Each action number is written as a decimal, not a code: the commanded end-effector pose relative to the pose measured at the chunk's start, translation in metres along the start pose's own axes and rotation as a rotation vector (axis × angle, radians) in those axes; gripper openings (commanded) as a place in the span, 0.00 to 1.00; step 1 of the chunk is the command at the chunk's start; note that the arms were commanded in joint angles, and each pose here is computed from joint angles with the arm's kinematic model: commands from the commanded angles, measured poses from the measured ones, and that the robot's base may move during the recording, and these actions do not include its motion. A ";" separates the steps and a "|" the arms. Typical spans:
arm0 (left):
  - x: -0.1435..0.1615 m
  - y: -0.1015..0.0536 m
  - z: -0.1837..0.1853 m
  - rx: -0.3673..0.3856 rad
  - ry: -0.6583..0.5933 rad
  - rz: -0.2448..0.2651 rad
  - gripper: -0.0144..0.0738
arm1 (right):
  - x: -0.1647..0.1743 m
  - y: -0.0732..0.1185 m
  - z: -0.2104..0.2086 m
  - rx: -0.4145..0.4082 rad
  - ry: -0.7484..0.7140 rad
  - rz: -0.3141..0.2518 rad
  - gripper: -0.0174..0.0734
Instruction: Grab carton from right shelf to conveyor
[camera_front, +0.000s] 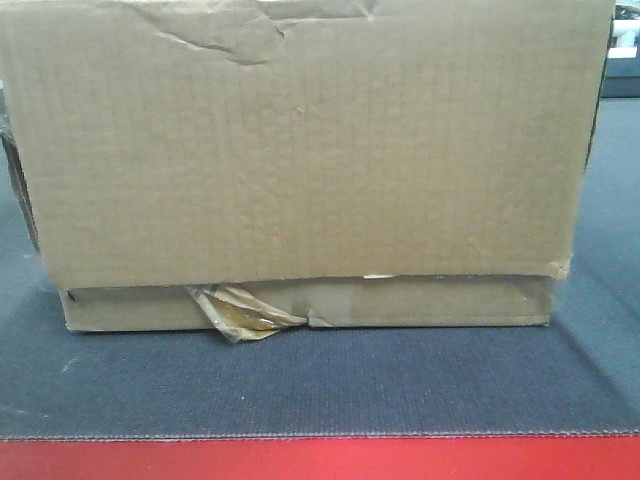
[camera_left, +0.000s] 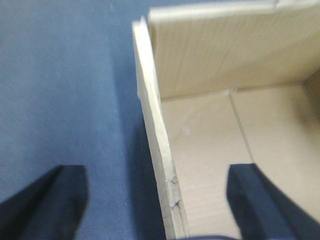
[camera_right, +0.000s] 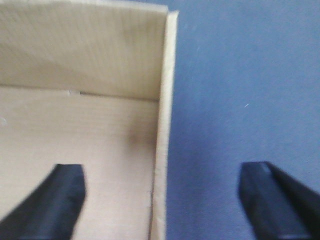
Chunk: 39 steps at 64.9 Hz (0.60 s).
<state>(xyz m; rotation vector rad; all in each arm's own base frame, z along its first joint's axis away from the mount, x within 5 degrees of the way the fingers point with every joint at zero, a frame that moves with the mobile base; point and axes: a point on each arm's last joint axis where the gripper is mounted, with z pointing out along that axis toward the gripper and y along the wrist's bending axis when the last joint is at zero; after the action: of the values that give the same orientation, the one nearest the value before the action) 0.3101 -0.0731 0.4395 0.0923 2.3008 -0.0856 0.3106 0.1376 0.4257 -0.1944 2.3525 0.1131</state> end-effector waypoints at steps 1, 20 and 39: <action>-0.004 0.010 -0.031 -0.015 -0.057 -0.020 0.55 | -0.003 -0.012 -0.032 0.042 -0.069 -0.013 0.53; 0.012 0.054 -0.062 -0.129 -0.067 -0.076 0.15 | 0.000 -0.052 -0.065 0.160 -0.101 0.051 0.11; 0.059 0.068 -0.044 -0.156 -0.088 -0.060 0.17 | 0.041 -0.100 -0.029 0.235 0.014 0.166 0.10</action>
<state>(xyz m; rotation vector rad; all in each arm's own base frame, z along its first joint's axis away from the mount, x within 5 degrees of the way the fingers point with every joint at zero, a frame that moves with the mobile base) 0.2494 0.0007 0.4363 -0.0761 2.2561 0.0705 0.2821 0.0392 0.4298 0.0992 2.3663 -0.0978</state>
